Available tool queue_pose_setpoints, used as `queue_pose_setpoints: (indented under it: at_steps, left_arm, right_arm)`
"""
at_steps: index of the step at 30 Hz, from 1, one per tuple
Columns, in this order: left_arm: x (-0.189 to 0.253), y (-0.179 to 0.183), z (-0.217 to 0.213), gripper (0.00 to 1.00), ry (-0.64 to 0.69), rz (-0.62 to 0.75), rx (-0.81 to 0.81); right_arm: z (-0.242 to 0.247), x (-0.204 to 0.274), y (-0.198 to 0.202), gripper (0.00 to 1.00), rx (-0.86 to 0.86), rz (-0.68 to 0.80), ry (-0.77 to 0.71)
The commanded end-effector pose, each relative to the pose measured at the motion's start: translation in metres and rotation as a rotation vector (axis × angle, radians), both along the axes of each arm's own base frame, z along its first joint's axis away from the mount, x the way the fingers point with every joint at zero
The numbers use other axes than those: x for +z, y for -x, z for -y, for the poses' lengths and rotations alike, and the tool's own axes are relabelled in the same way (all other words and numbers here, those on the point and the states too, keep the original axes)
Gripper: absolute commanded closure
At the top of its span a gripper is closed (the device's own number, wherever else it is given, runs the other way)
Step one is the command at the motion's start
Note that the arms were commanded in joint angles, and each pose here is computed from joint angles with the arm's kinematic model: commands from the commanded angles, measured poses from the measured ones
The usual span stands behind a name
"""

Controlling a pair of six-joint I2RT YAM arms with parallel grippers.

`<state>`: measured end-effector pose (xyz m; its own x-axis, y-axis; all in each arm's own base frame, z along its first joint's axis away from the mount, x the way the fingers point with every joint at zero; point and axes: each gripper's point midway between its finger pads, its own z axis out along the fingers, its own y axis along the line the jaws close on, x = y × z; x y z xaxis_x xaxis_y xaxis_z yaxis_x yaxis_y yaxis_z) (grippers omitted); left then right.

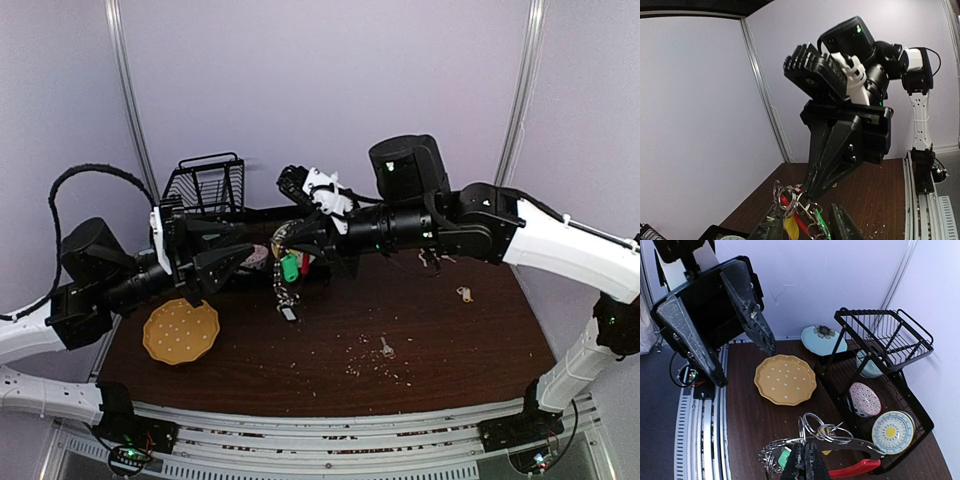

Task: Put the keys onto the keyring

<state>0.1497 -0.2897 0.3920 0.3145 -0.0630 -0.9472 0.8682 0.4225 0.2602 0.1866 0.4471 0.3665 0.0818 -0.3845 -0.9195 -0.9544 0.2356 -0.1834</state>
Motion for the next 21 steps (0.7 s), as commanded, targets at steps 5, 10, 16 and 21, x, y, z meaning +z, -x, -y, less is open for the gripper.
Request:
queue_pose_setpoints:
  at_steps: [5,10,16,21]
  left_arm:
    - [-0.031,-0.006,0.021,0.72,-0.198,-0.074,-0.049]
    - [-0.040,0.000,0.029,0.77,-0.222,-0.085,-0.108]
    - [-0.047,-0.003,0.033,0.83,-0.236,-0.111,-0.108]
    - [-0.048,-0.004,0.034,0.84,-0.229,-0.114,-0.107]
  right_arm:
    - [0.015,-0.015,-0.002,1.00,-0.098,0.111,0.242]
    - [0.008,-0.012,0.006,1.00,-0.068,0.125,0.242]
    - [0.001,-0.006,0.014,1.00,-0.029,0.135,0.222]
    - [-0.002,-0.008,0.021,1.00,0.009,0.143,0.224]
